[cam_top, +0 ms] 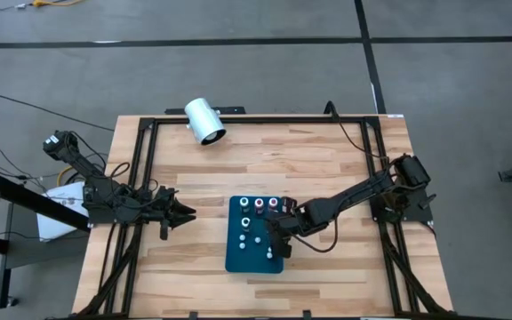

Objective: Pick & Place food coloring
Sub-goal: Put the small green food coloring bottle into the blue container

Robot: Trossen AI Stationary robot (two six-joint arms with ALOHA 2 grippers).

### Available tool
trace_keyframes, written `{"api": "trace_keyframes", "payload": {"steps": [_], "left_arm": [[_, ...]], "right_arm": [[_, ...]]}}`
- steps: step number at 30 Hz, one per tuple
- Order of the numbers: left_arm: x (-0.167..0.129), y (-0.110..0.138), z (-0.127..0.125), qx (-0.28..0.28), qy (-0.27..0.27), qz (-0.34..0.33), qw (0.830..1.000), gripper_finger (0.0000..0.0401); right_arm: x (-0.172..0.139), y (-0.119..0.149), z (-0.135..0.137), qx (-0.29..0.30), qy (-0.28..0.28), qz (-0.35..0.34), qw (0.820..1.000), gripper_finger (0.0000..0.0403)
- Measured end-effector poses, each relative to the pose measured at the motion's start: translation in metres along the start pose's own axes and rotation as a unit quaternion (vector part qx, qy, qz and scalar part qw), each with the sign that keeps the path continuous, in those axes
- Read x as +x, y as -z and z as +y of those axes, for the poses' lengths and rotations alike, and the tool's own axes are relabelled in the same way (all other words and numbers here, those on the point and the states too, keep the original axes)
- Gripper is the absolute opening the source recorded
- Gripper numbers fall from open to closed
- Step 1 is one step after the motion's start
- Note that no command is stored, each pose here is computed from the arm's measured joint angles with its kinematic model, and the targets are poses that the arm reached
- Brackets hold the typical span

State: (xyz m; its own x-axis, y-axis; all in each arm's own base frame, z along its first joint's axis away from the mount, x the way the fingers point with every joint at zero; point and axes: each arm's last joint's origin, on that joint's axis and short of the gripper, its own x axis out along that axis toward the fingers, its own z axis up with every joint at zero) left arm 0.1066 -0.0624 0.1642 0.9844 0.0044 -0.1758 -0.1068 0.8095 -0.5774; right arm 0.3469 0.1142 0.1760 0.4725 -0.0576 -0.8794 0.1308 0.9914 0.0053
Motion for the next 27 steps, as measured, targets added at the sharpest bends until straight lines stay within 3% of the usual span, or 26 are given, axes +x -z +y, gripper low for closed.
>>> {"api": "trace_keyframes", "payload": {"steps": [12,27], "left_arm": [[0.0,0.0,0.0,0.002,-0.002,0.002,1.0,0.0121],[0.0,0.001,0.0,0.002,0.0,0.004,1.0,0.0121]], "right_arm": [[-0.002,0.002,0.008,-0.003,-0.021,0.001,1.0,0.0064],[0.023,0.003,0.017,0.017,-0.042,0.01,0.999,0.0082]]}}
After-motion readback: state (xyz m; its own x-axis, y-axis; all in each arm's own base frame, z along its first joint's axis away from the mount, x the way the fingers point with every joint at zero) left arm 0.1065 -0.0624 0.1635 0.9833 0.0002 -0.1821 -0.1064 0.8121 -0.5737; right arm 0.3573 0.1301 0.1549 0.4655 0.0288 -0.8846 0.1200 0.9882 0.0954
